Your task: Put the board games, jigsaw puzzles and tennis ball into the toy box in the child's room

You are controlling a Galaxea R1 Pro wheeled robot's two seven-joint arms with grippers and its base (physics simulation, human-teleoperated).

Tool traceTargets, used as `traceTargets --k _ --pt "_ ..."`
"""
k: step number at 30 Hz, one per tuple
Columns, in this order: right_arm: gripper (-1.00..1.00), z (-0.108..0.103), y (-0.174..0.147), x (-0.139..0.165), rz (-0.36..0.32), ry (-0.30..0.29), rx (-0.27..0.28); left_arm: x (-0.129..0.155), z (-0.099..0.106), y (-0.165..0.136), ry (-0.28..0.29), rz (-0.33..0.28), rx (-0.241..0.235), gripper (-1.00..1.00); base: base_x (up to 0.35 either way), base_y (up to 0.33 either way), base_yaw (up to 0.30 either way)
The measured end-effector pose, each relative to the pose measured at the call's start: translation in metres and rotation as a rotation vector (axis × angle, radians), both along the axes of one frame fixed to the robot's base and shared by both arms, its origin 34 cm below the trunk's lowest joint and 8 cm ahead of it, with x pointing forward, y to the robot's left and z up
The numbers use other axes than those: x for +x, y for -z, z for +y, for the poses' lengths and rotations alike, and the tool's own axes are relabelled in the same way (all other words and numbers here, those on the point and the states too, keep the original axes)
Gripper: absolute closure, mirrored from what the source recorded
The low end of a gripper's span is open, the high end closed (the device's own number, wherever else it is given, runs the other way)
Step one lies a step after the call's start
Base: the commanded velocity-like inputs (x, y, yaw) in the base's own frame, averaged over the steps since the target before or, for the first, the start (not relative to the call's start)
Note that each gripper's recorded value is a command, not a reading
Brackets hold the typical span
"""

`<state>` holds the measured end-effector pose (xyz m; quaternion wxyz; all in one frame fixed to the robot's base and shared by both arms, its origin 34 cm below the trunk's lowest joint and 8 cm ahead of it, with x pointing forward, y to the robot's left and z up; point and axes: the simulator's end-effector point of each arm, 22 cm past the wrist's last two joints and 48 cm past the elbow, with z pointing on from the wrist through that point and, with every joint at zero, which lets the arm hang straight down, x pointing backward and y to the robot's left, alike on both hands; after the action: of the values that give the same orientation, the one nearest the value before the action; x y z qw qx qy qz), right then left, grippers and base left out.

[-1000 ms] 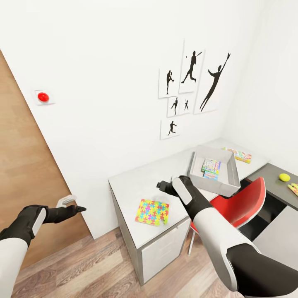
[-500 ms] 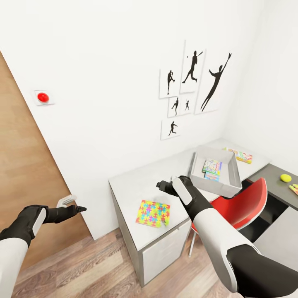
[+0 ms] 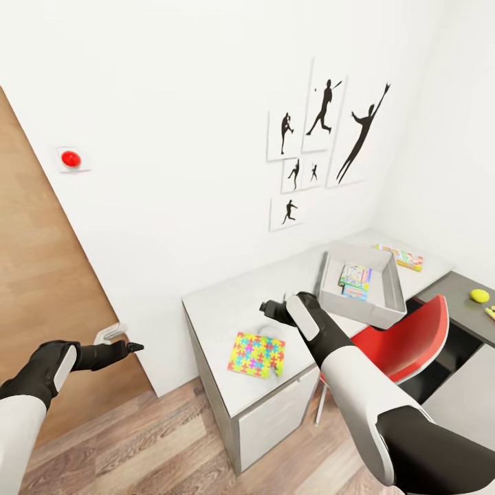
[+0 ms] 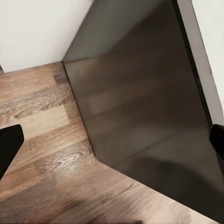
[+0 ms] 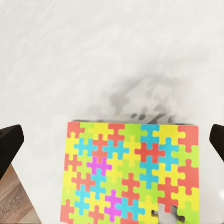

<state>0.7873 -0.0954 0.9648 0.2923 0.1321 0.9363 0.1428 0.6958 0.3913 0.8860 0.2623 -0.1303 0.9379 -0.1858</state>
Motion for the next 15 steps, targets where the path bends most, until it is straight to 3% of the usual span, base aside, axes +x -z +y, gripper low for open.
traceTargets --k 15 --pt "-1.00 0.005 0.022 -0.014 0.088 -0.044 0.009 -0.003 -0.002 0.013 0.000 0.023 -0.005 -1.00 0.000 0.000 0.098"
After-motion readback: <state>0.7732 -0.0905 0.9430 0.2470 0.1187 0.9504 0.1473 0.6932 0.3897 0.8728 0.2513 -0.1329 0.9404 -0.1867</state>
